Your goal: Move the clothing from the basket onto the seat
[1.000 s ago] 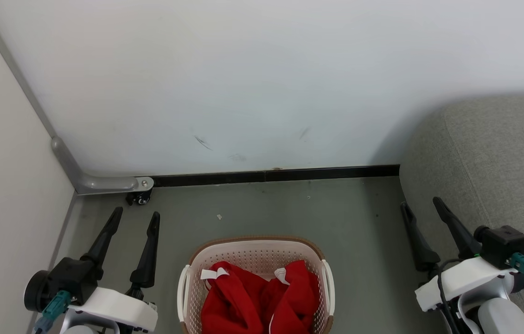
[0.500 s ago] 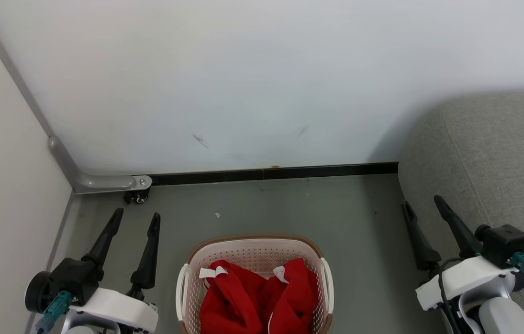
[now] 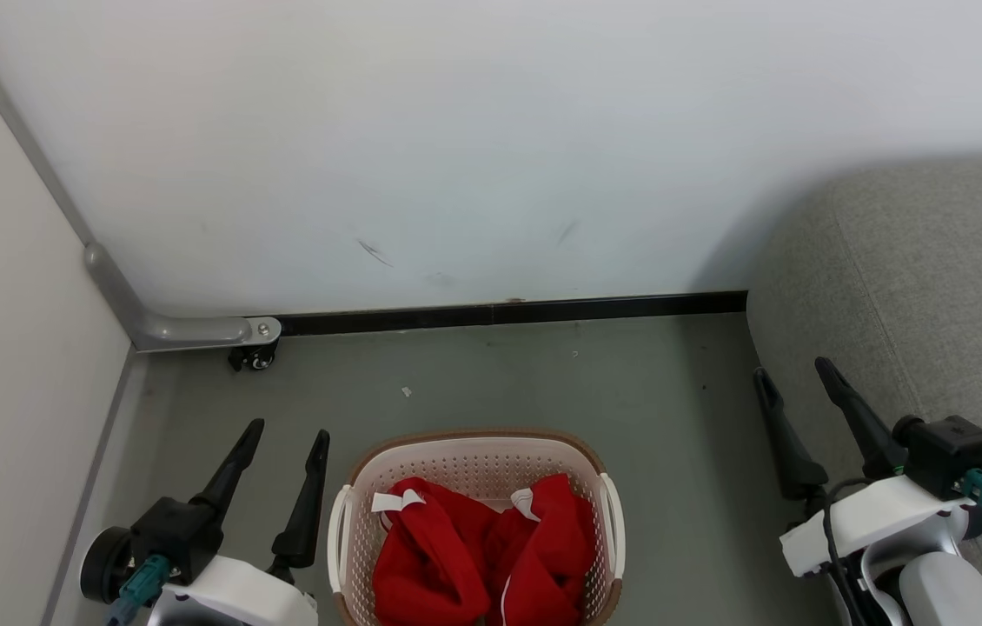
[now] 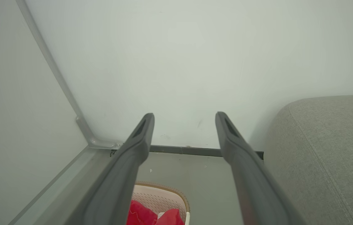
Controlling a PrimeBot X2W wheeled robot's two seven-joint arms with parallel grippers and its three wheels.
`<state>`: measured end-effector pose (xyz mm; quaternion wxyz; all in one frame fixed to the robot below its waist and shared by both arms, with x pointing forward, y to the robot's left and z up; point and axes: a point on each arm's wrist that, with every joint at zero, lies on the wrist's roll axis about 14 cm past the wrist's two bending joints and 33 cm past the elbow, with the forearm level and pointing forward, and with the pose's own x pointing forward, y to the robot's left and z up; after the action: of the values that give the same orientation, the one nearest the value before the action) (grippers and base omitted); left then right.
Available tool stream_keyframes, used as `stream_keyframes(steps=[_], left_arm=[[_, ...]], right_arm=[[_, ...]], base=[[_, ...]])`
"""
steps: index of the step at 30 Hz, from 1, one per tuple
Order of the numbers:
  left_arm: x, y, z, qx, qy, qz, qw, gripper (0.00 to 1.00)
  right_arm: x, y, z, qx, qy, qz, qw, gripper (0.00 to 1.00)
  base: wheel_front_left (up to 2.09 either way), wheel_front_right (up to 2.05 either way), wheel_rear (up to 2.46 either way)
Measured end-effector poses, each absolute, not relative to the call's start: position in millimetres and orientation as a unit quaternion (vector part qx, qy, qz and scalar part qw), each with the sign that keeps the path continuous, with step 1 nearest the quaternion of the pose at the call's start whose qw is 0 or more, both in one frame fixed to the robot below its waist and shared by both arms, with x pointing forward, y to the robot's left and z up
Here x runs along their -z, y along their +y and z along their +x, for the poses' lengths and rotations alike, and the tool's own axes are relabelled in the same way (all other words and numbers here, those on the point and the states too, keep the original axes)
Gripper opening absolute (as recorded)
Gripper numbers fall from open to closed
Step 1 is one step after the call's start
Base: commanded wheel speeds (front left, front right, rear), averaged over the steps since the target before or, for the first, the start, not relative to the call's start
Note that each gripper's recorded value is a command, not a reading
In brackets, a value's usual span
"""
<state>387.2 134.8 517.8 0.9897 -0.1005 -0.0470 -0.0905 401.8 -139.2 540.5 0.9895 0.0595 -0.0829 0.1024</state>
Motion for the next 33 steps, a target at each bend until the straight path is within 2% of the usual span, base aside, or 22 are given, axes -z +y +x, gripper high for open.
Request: stream_keyframes(steps=[33], left_arm=[[-430, 96, 406, 0.135, 0.098, -0.109, 0.980, 1.00]], right_arm=[[-547, -138, 443, -0.104, -0.103, 0.050, 0.988, 1.00]], base=[[0.00, 0.00, 0.00]])
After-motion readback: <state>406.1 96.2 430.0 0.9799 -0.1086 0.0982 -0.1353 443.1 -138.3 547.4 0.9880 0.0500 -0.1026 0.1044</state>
